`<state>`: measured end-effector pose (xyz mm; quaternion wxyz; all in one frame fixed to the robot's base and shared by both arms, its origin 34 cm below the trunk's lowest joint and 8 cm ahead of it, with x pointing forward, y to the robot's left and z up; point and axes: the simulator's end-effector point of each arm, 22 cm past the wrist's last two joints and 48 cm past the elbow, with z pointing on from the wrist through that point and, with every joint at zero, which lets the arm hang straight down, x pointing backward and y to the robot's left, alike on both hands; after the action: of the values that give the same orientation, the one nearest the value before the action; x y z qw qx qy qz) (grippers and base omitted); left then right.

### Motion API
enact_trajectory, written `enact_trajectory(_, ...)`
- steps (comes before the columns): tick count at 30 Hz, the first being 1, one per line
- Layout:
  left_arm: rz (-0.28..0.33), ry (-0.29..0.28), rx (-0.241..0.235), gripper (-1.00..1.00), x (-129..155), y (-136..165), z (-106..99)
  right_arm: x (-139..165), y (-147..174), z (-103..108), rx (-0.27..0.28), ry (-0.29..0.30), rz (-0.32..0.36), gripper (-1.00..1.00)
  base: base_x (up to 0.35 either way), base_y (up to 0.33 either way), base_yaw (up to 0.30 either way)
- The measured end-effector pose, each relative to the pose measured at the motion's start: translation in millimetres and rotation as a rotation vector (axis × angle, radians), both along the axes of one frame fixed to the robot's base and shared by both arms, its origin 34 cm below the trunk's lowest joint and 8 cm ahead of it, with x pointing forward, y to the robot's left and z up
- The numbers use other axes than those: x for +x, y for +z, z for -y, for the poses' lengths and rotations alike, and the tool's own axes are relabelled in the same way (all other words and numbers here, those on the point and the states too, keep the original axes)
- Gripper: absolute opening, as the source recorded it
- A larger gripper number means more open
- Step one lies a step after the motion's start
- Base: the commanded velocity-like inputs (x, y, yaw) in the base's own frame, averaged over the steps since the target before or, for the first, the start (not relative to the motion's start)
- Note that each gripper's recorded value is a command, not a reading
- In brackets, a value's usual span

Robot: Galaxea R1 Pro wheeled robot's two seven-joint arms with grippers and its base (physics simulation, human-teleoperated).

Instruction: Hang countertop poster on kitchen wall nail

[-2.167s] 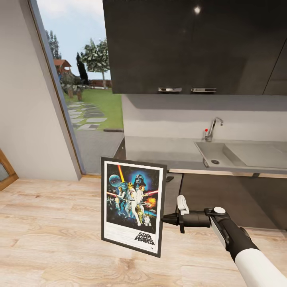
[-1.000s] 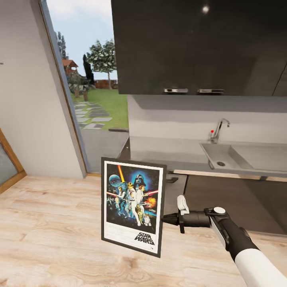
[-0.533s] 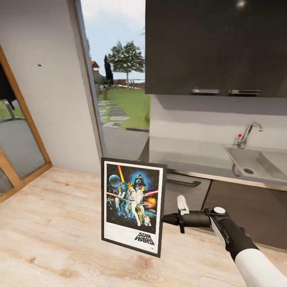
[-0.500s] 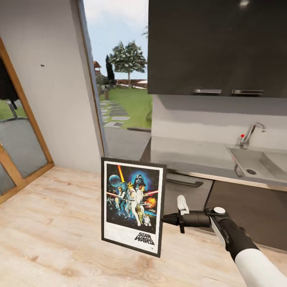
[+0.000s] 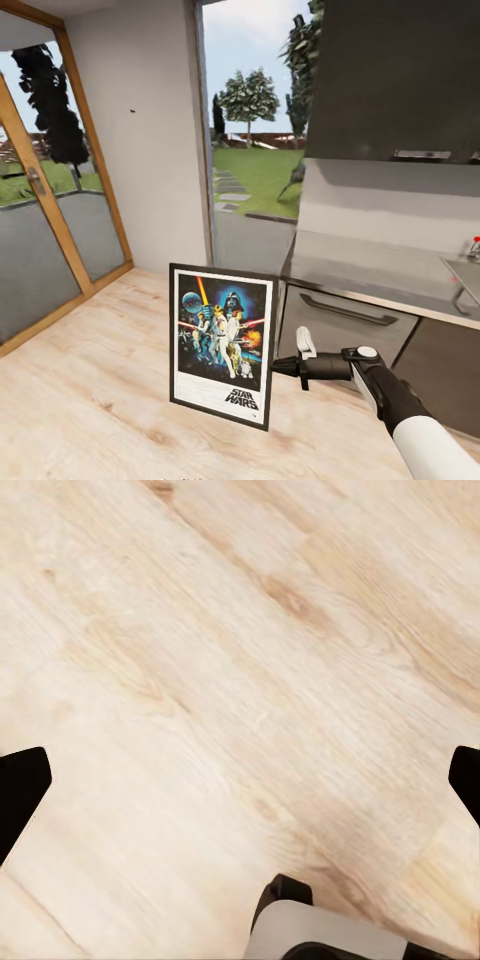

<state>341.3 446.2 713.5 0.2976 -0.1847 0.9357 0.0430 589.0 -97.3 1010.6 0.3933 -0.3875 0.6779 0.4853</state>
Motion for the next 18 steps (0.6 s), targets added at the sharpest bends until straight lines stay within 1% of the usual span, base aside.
enact_trajectory(7, 0.000, 0.000, 0.000, 1.00, -0.1, 0.0, 0.0, 0.1, 0.4, 0.2, 0.001, -0.001, 0.001, -1.00, 0.081, 0.296, 0.023)
enact_trajectory(18, 0.000, 0.000, 0.000, 1.00, -0.1, 0.2, 0.0, -0.1, 0.5, 0.0, 0.000, 0.000, 0.002, -1.00, 0.165, 0.310, 0.001)
